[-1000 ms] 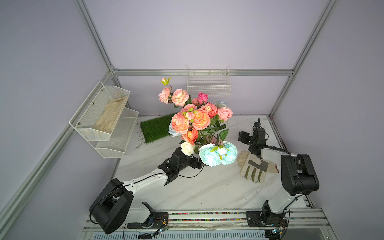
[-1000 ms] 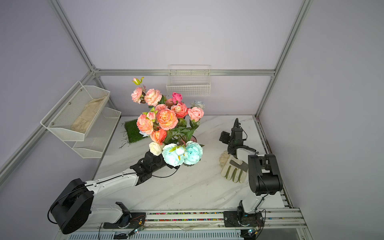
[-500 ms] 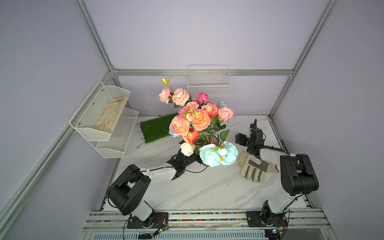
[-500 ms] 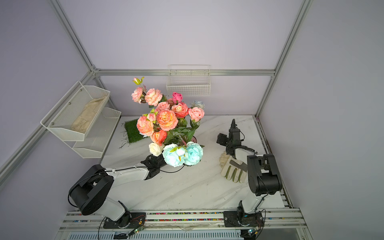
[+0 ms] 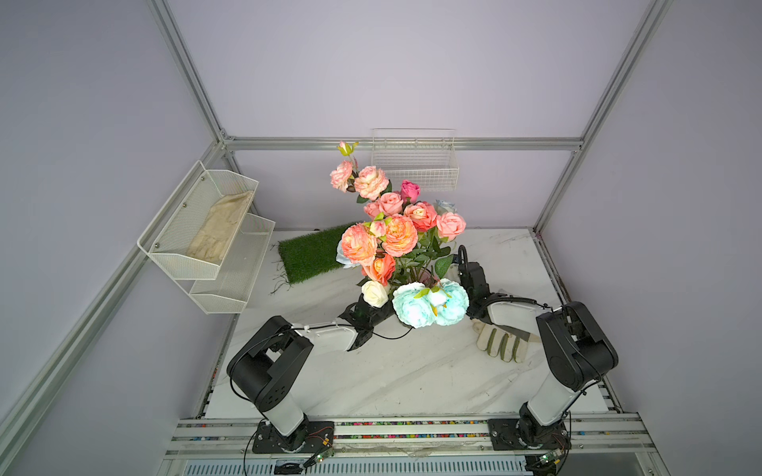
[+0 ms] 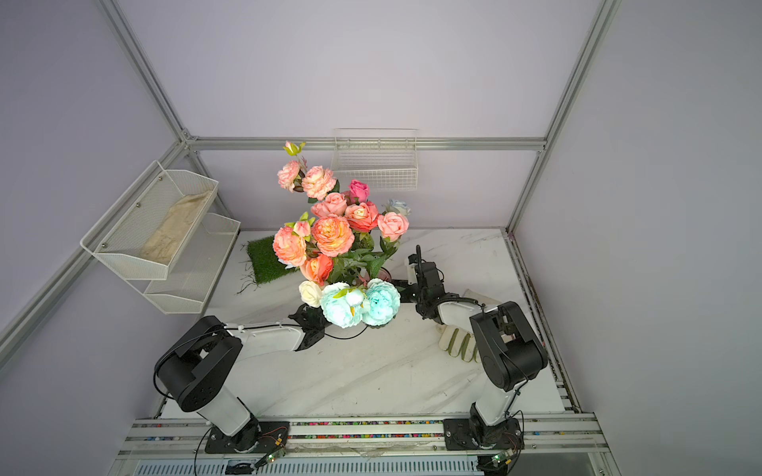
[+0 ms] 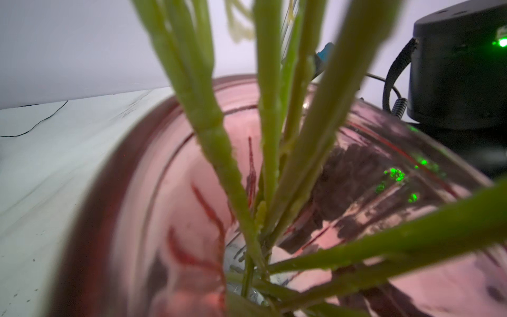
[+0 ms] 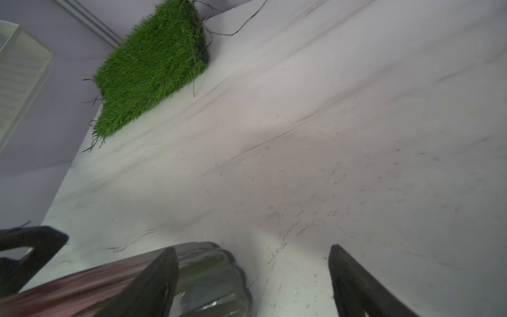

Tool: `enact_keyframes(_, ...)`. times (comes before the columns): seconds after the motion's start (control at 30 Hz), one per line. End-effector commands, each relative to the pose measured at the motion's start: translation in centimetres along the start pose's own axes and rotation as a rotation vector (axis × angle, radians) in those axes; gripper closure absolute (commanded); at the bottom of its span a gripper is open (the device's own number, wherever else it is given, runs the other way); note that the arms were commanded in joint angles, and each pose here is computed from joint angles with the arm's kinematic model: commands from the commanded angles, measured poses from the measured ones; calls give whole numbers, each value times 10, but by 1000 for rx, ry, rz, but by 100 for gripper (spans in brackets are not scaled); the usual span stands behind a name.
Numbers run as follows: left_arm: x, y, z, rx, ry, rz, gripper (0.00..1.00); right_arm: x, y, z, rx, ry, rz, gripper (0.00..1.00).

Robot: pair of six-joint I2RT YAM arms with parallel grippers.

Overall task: Pick out pink flowers from the vase
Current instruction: Pick up the vase from the center of the board.

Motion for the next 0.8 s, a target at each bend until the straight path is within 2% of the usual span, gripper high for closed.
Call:
enact_keyframes(0.0, 9, -13, 35, 1, -102, -47, 2, 2, 18, -8, 15, 5, 86, 13)
enact_keyframes(0.27, 15, -11, 33, -23, -107, -32, 3, 4, 31, -28, -18, 46, 94, 13)
enact_keyframes(0.53, 16, -7, 23, -37, -97, -14, 21, 5, 35, -30, -34, 58, 90, 13)
enact_keyframes(0.77, 13, -2, 9, -37, -78, 7, 30, 2, 42, -24, -80, 47, 66, 13)
Point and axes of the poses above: each gripper's point midway between its finger pads, its own x axis out along the fingers, its own y axis along the line the jaws close on, z = x × y, the point moved 4 cm from there along -x, back along the fingers
